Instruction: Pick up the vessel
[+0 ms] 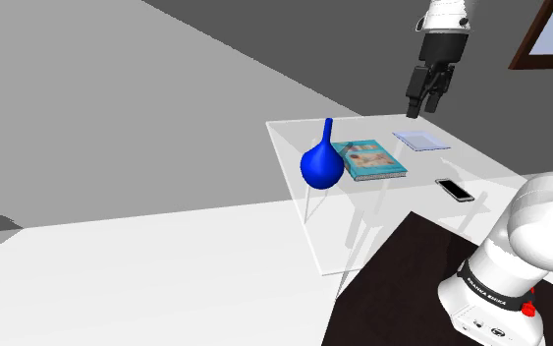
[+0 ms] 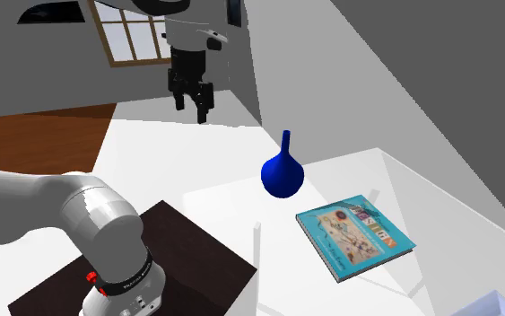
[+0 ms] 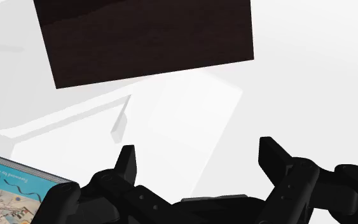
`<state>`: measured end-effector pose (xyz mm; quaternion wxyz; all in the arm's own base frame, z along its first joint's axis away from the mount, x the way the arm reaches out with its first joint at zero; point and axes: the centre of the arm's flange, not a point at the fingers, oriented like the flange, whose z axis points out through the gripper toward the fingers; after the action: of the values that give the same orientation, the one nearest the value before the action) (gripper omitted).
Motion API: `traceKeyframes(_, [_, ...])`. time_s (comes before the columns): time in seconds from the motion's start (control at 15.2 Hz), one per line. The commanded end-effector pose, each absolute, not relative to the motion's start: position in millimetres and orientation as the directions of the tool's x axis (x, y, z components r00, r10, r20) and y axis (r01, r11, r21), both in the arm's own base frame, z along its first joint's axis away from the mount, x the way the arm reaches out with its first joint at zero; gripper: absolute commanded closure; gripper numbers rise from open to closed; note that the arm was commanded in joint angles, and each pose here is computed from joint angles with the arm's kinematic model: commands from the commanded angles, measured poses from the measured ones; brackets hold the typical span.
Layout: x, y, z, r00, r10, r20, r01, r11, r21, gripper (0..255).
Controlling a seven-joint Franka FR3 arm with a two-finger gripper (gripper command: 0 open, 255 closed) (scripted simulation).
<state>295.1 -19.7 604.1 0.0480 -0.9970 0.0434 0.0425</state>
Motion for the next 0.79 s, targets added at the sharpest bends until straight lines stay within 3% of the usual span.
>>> traceKeyframes(0.0, [295, -20, 604, 0.993, -0.083, -0.089, -0.091, -0.992, -0.092, 0])
traceKeyframes(0.73, [425, -71, 558, 0.992, -0.077, -0.098, -0.086, -0.991, -0.098, 0])
